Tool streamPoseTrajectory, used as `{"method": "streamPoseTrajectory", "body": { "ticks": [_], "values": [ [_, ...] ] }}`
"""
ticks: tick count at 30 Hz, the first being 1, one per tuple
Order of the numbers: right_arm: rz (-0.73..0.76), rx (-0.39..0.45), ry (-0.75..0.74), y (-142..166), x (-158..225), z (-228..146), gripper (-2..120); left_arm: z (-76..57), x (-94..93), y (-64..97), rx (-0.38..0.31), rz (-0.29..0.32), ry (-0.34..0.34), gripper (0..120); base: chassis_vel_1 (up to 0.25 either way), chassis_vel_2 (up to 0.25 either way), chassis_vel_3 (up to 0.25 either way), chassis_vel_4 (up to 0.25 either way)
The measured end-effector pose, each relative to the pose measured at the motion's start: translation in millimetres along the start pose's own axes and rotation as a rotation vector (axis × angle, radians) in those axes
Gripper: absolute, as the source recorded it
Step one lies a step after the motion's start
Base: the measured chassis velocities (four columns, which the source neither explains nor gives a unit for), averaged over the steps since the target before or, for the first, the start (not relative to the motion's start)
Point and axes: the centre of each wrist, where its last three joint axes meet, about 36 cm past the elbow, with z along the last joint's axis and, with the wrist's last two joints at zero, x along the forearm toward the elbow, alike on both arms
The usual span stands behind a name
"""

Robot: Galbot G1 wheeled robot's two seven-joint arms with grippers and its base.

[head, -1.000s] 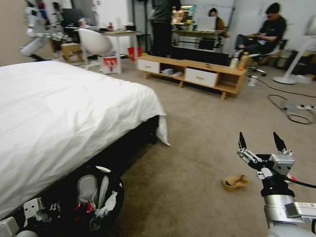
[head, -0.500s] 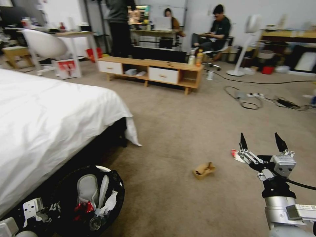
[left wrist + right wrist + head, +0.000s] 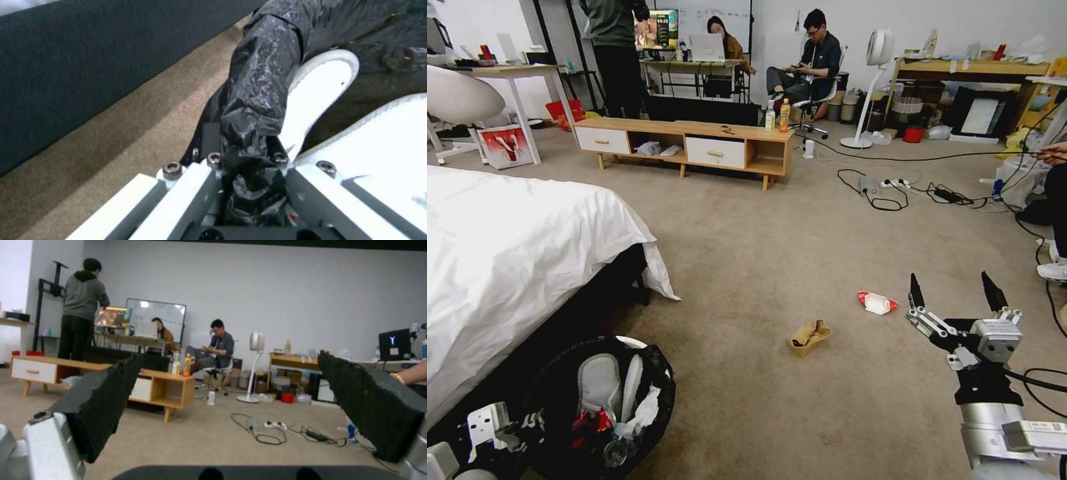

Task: Pick up the trash bin and place the garbage on the floor into it.

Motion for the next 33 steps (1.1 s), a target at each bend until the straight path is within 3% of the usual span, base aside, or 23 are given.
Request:
{"method": "streamPoseTrajectory", "body": {
  "ticks": [18, 33],
  "values": [
    [-0.005, -0.002, 0.02, 2.4, 3.5, 7.5, 100, -0.9, 0.5, 0.8, 0.001, -0.004, -0.004, 1, -0.006, 0.005, 0.004, -0.004],
    [-0.001, 0.0, 0.019, 1.6, 2.9, 7.5, 100, 0.4, -1.5, 0.3, -0.003, -0.001, 0.0, 1, -0.143, 0.145, 0.144, -0.146]
  ]
}}
